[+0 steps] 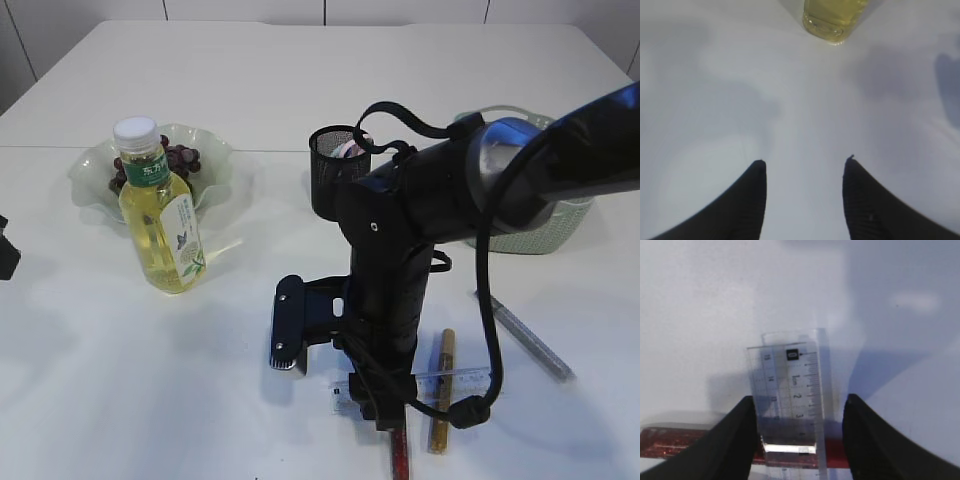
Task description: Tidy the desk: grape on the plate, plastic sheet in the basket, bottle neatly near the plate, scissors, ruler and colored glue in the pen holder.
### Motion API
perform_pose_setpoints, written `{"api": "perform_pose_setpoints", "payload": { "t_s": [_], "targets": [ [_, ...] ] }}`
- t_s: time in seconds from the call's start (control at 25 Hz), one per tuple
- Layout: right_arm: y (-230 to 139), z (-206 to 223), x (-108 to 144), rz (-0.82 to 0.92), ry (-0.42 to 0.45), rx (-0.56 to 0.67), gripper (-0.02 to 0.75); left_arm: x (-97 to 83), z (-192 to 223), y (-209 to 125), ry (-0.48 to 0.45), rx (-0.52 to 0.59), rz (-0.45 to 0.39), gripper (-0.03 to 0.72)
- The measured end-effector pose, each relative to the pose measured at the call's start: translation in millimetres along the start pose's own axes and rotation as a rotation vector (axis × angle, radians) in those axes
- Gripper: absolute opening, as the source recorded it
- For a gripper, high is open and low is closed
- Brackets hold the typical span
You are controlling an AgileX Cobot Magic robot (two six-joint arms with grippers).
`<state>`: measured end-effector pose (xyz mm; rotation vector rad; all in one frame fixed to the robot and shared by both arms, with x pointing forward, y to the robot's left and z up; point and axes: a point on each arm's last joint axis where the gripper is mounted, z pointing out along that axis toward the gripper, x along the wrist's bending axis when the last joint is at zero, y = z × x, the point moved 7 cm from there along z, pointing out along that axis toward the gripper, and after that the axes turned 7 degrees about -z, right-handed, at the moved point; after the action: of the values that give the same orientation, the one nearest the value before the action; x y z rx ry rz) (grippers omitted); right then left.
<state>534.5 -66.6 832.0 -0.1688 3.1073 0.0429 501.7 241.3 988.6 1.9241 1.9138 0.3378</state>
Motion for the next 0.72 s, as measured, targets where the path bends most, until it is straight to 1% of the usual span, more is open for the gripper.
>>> {"api": "perform_pose_setpoints", "payload": {
  "t_s": [0.2, 0.52, 0.72],
  "targets": [
    [0.2, 0.0, -0.3, 0.0, -0.002, -0.001, 0.428, 0.0, 0.0, 0.0, 0.0, 0.0, 0.0, 0.363],
    [-0.2, 0.0, 0.4, 0.0, 0.002, 0.001, 0.333, 0.0, 0.0, 0.0, 0.0, 0.0, 0.0, 0.363],
    [-0.2, 0.0, 0.4, 0.0, 0.002, 0.001, 0.302, 0.0, 0.0, 0.0, 0.0, 0.0, 0.0, 0.363]
  ]
}}
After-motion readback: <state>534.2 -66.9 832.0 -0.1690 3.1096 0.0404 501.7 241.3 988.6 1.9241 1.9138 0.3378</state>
